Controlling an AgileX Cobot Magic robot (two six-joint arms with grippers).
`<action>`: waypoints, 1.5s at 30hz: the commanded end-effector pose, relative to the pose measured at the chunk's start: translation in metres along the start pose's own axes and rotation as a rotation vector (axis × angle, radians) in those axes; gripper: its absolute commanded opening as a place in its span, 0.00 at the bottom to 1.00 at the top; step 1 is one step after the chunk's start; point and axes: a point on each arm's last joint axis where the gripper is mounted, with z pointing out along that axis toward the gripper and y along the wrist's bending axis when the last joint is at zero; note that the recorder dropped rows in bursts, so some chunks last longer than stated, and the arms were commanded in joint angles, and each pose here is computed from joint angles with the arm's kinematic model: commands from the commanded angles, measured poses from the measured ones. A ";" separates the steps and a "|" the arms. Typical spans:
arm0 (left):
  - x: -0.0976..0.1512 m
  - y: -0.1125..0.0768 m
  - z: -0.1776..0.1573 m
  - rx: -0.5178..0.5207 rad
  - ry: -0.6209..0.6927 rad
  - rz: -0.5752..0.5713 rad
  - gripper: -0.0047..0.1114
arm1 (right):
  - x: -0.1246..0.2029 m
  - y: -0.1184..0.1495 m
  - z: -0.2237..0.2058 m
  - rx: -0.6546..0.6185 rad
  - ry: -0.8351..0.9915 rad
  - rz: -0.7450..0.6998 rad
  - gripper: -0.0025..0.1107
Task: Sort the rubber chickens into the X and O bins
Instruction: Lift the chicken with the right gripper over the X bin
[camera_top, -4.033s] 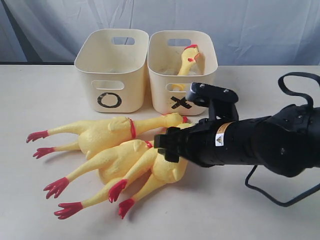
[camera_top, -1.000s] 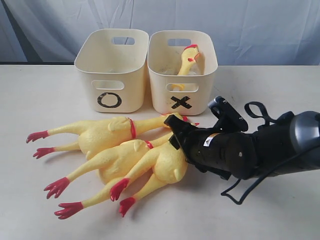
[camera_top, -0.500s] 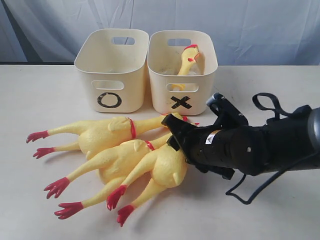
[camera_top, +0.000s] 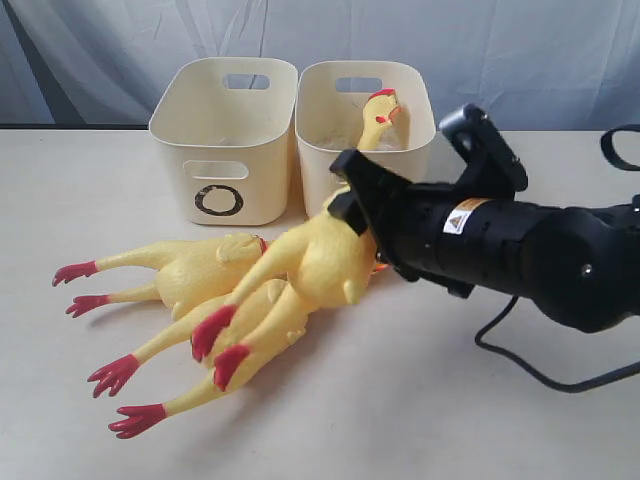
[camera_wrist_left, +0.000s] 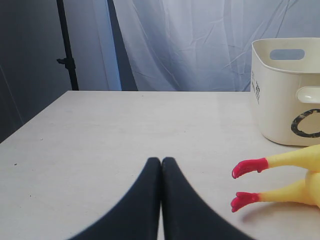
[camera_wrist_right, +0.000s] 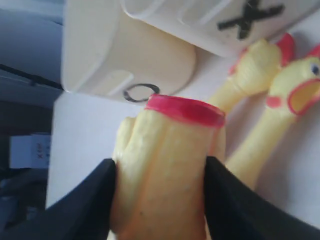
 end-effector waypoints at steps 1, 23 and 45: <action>0.002 0.000 0.000 -0.006 0.001 0.004 0.04 | -0.020 0.021 -0.013 -0.191 -0.192 -0.061 0.01; 0.002 0.000 0.000 -0.006 0.001 0.004 0.04 | -0.103 0.028 -0.008 -0.171 -0.749 -0.374 0.01; 0.002 0.000 0.000 -0.006 0.001 0.004 0.04 | -0.139 0.067 0.072 0.017 -0.906 -0.887 0.01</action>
